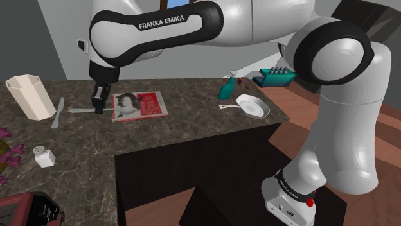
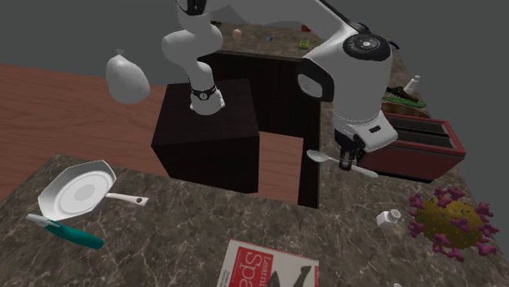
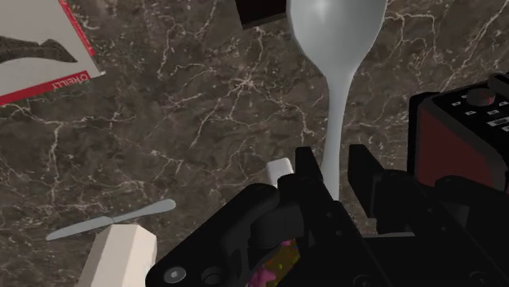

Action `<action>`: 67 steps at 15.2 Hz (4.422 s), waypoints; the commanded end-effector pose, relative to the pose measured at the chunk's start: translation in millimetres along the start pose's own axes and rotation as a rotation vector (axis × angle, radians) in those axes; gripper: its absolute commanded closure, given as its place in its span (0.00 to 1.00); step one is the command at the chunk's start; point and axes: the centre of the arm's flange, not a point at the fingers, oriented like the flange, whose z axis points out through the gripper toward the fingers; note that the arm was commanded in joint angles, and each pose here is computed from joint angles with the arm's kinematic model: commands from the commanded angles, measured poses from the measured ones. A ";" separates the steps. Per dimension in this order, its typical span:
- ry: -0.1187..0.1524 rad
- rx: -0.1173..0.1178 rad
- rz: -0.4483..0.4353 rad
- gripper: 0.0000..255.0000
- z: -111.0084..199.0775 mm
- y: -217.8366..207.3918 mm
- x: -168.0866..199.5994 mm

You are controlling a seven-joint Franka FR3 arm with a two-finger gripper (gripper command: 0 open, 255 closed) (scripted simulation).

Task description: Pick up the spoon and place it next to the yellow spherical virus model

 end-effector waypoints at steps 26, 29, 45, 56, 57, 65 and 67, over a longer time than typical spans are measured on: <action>0.000 0.000 0.001 1.00 117.3 -101.0 84.3; 0.000 0.000 0.001 1.00 132.7 -99.1 80.9; 0.000 0.000 0.001 1.00 214.4 -88.9 62.0; 0.000 0.000 0.001 1.00 270.6 -81.8 49.2; 0.000 0.000 0.001 1.00 275.7 -81.2 48.0; 0.000 0.000 0.001 1.00 285.0 -80.0 45.9; 0.000 0.000 0.001 1.00 285.0 -80.0 45.9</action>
